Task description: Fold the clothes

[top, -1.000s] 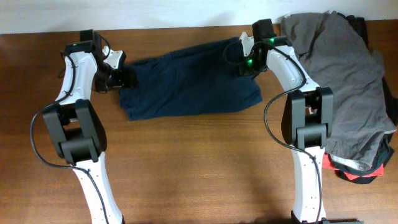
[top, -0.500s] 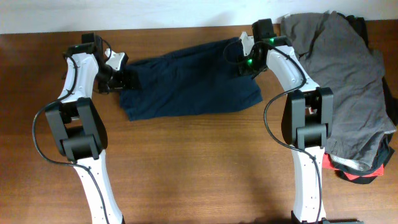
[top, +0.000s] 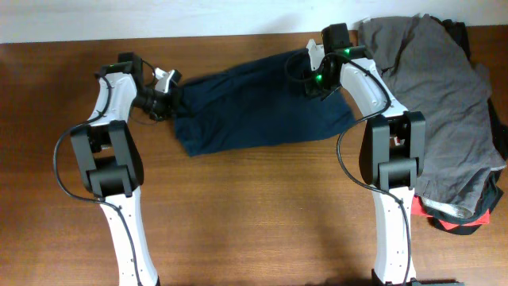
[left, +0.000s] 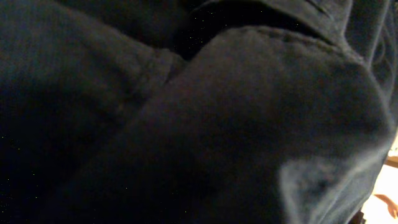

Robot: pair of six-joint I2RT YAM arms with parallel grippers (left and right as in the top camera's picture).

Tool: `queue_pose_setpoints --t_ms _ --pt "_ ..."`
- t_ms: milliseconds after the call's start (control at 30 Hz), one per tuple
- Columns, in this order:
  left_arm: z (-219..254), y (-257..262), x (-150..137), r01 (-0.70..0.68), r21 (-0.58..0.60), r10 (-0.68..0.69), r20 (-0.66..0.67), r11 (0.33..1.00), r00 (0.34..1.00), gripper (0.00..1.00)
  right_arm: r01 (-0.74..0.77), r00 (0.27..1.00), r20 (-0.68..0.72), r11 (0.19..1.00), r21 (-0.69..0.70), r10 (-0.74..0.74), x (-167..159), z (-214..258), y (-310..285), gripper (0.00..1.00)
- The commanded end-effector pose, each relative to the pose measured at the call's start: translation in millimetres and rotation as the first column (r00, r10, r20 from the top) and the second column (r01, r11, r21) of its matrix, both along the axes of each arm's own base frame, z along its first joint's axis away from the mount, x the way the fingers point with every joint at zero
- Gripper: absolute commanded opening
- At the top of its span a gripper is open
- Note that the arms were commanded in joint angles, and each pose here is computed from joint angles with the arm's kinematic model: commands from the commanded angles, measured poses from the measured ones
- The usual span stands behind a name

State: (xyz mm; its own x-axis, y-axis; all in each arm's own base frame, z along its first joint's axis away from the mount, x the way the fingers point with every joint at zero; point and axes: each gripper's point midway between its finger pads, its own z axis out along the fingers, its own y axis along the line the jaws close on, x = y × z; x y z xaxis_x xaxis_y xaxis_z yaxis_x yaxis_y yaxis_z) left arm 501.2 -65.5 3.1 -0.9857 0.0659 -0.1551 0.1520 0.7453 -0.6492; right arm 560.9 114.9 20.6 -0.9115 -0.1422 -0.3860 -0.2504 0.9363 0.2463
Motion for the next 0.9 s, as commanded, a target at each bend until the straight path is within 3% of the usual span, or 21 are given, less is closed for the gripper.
queue_pose_setpoints --t_ms 0,333,500,633,733,867 --pt "-35 -11 -17 0.020 -0.016 -0.022 -0.094 1.000 0.995 0.01 -0.005 1.000 -0.007 1.000 -0.012 0.005 1 -5 -1 0.04" --pt "-9 7 -19 -0.016 -0.012 0.014 -0.098 1.000 0.995 0.01 -0.047 0.999 0.001 0.994 0.094 0.047 -5 21 16 0.04" --pt "12 34 -32 -0.015 0.142 0.033 -0.122 0.990 0.992 0.01 -0.030 0.999 0.017 0.990 0.137 0.028 -8 61 22 0.04" --pt "38 65 -42 -0.051 0.346 0.102 -0.131 0.937 0.986 0.01 -0.019 1.000 0.024 0.990 0.143 0.016 -18 96 20 0.04" --pt "62 83 -41 -0.104 0.450 0.157 -0.081 0.887 0.984 0.01 -0.020 1.000 0.018 0.990 0.142 0.018 -26 109 21 0.04" --pt "102 93 -38 -0.161 0.499 0.173 0.022 0.851 0.985 0.01 -0.022 0.998 -0.047 0.991 0.135 0.029 -45 109 24 0.04"
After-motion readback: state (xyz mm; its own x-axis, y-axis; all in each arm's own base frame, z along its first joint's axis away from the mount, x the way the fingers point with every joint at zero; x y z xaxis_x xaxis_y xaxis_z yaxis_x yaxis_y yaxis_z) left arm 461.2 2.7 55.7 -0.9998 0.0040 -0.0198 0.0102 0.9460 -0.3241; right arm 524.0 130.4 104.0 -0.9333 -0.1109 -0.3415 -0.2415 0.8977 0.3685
